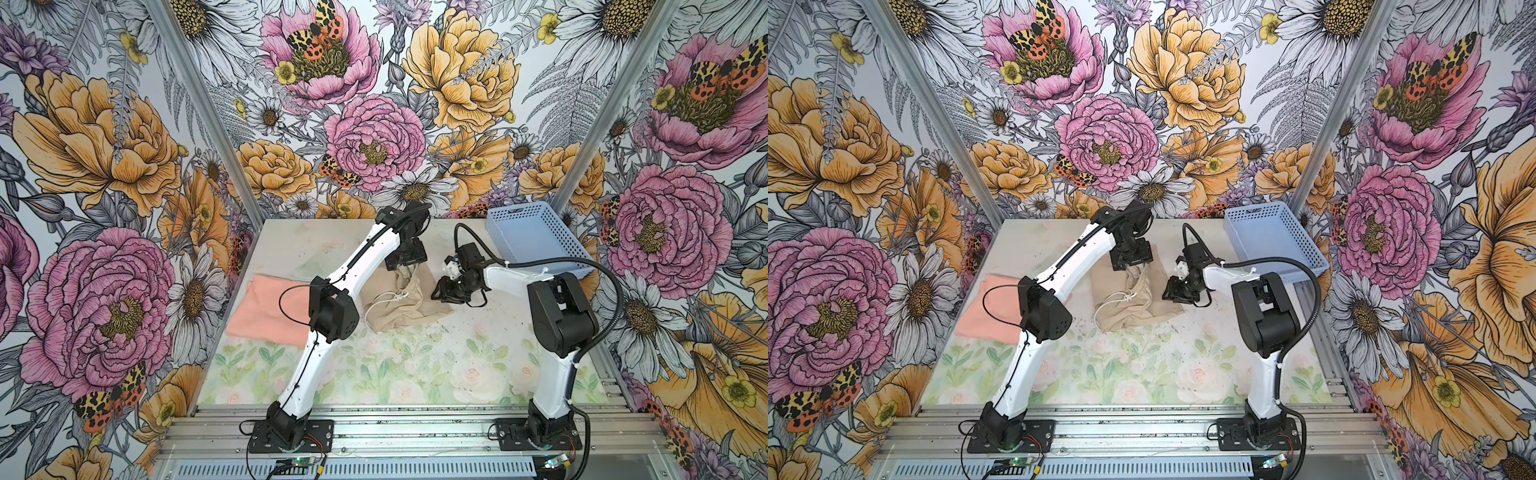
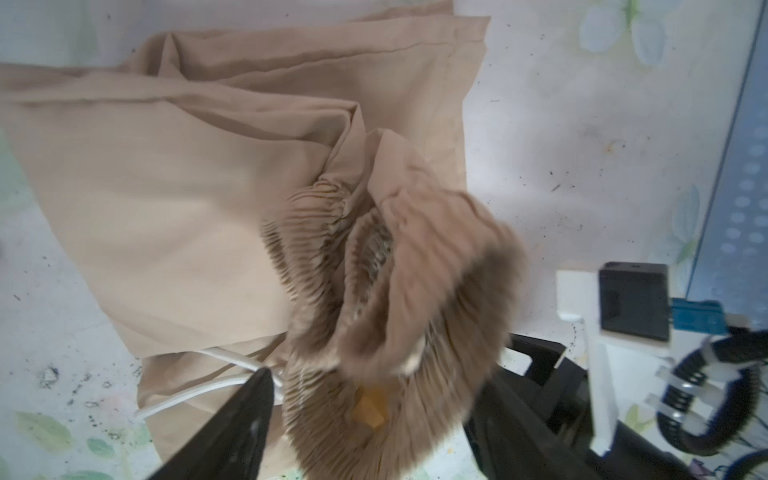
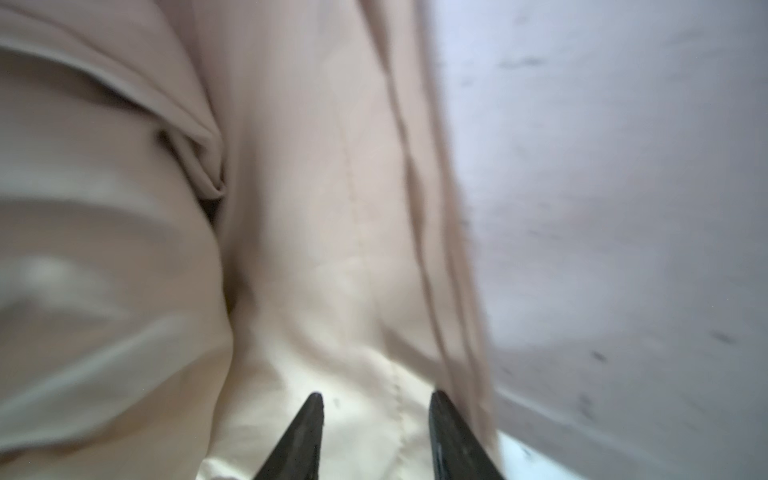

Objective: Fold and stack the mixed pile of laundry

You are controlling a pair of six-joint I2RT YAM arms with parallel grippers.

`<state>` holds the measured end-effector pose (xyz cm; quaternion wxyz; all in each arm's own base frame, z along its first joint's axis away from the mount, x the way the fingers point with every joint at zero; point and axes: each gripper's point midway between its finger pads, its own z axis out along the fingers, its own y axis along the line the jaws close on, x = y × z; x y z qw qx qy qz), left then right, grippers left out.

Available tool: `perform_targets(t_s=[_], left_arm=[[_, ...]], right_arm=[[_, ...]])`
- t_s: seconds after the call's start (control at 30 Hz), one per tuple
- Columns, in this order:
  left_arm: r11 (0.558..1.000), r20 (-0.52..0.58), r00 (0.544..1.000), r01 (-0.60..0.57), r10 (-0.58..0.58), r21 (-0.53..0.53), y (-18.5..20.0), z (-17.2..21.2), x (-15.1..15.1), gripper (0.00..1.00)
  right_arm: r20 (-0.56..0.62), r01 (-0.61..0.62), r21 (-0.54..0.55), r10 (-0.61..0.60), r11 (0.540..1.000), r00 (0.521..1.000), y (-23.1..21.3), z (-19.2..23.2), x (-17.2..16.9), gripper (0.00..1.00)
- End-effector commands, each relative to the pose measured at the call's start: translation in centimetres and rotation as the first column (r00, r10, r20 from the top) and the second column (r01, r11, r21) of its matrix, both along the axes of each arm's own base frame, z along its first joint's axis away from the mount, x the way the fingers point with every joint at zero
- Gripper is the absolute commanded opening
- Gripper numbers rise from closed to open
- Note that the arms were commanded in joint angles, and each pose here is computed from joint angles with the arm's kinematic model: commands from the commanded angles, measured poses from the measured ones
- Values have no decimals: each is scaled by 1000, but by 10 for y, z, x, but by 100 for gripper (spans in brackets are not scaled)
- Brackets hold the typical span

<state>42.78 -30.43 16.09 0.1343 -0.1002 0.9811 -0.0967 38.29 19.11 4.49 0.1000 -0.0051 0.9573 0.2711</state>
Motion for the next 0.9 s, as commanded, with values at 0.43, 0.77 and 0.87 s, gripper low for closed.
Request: perform_targets(t_s=[0.43,0.77,0.87], left_arm=[[991,126,984,-124,129,-45,76,25,-15,99],[988,94,984,-145,149,-46,97,-20,-21,99],[989,87,985,-147,149,-36,103,-29,-20,99]], right_arm=[[226,-14,-41,23,999,974,25,84,25,47],[200,-38,-51,47,998,979,49,55,66,44],[171,-49,-11,50,999,984,58,47,70,41]])
